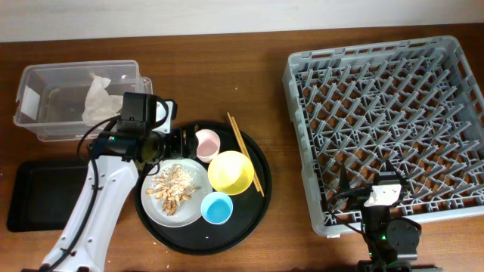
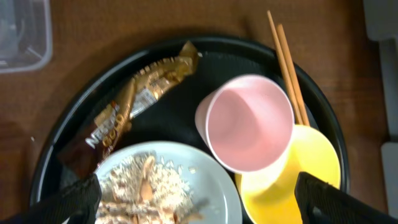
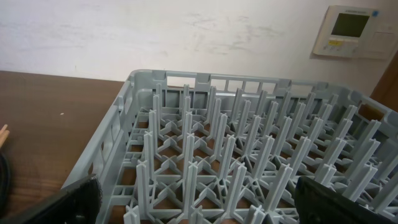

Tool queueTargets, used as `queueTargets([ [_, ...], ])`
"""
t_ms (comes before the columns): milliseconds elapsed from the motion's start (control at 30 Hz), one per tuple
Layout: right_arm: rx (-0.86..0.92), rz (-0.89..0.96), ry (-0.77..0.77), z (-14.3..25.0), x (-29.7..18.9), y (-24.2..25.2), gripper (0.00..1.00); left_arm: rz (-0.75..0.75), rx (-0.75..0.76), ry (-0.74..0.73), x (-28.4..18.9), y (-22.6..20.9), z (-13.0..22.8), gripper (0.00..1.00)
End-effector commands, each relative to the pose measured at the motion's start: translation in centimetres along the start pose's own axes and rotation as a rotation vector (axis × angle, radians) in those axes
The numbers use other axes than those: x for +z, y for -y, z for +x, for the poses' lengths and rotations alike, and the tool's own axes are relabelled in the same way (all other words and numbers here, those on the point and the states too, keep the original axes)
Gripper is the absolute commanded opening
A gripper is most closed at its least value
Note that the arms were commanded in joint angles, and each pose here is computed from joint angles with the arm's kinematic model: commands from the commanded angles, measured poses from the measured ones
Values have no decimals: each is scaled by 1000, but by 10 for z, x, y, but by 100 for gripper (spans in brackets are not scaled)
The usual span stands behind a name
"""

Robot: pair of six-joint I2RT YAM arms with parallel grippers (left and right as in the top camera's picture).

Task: Sort waste into correct bins and load items into the dishwasher rack
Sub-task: 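Lower the left gripper onto the gold Nescafe wrapper and grasp it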

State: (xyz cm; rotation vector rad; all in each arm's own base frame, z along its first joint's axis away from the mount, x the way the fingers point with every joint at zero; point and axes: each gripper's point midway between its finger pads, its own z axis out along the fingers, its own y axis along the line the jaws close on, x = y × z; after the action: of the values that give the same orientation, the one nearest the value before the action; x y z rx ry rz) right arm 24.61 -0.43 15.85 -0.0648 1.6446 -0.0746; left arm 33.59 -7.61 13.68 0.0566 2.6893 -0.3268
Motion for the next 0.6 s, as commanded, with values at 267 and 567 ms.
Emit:
queueTargets([
  [267,-6,9,-3,3,0,2,99,-150,-40,-2,26,-30,-6,98],
  [567,-7,9,-3,3,0,2,99,-87,-126,54,26,-26,-20,90],
])
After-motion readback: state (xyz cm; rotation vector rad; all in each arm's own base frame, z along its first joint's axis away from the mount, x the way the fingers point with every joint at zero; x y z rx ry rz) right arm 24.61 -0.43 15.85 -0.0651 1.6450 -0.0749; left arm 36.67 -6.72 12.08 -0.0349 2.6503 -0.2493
